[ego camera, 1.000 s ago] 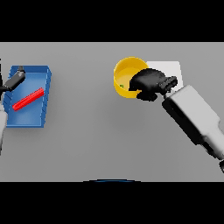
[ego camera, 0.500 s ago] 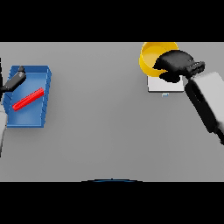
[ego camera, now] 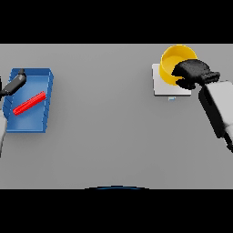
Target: Pick up the red beaker and tilt it to pour out 1 green nut into yellow bowl. Pick up the yellow bowl and place it on the metallic measuring scale.
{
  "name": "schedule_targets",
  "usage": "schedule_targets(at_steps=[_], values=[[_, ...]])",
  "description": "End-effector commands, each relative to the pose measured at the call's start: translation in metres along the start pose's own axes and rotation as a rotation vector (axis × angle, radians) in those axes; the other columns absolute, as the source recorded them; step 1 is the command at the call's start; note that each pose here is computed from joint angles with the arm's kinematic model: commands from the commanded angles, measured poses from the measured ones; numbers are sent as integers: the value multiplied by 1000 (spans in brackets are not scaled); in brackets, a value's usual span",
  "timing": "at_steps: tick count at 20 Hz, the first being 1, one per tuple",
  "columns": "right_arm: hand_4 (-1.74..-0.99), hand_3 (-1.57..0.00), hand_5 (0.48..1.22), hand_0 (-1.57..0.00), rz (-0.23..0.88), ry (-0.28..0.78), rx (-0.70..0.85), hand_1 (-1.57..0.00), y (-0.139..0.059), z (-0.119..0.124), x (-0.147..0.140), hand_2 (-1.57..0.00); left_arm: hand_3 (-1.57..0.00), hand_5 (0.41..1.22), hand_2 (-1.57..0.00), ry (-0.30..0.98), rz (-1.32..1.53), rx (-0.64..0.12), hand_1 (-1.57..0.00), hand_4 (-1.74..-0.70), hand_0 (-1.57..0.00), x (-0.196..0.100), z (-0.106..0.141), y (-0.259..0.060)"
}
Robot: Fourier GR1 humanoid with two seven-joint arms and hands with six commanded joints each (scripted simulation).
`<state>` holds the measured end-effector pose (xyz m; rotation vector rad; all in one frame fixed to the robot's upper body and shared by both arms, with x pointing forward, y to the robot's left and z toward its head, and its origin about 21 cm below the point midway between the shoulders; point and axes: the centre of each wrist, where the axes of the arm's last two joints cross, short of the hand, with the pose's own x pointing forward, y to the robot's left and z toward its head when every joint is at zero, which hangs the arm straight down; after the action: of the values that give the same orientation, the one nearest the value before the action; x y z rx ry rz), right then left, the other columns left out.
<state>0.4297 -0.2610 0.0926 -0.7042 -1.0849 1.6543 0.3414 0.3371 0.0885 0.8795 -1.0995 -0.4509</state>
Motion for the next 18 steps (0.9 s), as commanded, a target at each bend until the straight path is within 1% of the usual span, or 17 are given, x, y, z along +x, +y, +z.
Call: schedule_targets(at_steps=[1, 3, 4, 6, 7, 8, 9, 11, 12, 13, 14, 15, 16, 18], values=[[-1741, -1346, 1221, -1571, -9, -1, -6, -1571, 1, -2, 1, -1396, 1, 678, 1, -4, -2, 1, 1, -722, 1, -3, 1, 0], [-1741, -1338, 1221, -1571, -23, -13, -2, -1571, 6, -3, -3, -1362, 1, 675, 1, -3, 7, 1, 1, -728, 1, -3, 0, -1], [-1741, -1369, 1221, -1571, -35, -20, 2, -1571, 8, -3, -6, -1354, 1, 675, 1, -10, 4, -4, 1, -727, 1, -4, 2, -3], [-1741, -1436, 1221, -1556, -49, -31, -2, -1571, 12, -6, -3, -1338, 1, 671, 1, -3, -10, -3, 1, -723, 1, -5, 0, -4], [-1741, -1463, 1221, -1501, -51, -37, -2, -1571, 11, -6, -4, -1330, 1, 669, 1, -7, -8, 3, 1, -723, 1, -3, -1, -3], [-1741, -1451, 1221, -1464, -50, -35, -5, -1571, 11, -5, -7, -1335, 1, 668, 1, 1, -10, 5, 1, -722, 1, -3, -3, -4], [-1734, -1390, 1221, -1448, -48, -21, -1, -1501, 12, -5, -8, -1382, 1, 667, 1, -3, -10, 5, 1, -724, 1, -2, -2, -4], [-1737, -1097, 1221, -1492, -63, -25, -7, -1484, 11, -8, -4, -1450, 1, 671, 1, -1, -9, 1, 1, -724, 1, -2, -5, -1], [-1688, -990, 1221, -1439, -67, -25, -7, -1337, 11, -9, -1, -1286, 1, 671, 1, 0, -13, 4, 1, -722, 1, -2, -4, -2], [-1657, -890, 1149, -1231, -66, -26, 0, -1101, 10, -8, -1, -1091, 1, 668, 1, -1, -9, 1, 1, -719, 1, 0, -3, 0], [-1629, -796, 1080, -990, -58, -22, 12, -882, 10, -8, -1, -921, 1, 668, 1, -1, -11, -2, 1, -719, 1, 2, -4, 0], [-1609, -723, 1029, -792, -41, -17, 26, -705, 12, -7, -4, -782, 1, 667, 1, 3, -7, -6, 1, -719, 1, 1, -4, -5], [-1593, -661, 987, -634, -23, -13, 38, -564, 11, -6, -5, -660, 1, 666, 1, -6, -9, -4, 1, -718, 1, 2, -3, -6], [-1567, -552, 929, -405, -1, -24, 40, -360, 8, -10, 2, -464, 1, 663, 1, -9, -1, 2, 1, -721, 1, -2, -3, -6]])
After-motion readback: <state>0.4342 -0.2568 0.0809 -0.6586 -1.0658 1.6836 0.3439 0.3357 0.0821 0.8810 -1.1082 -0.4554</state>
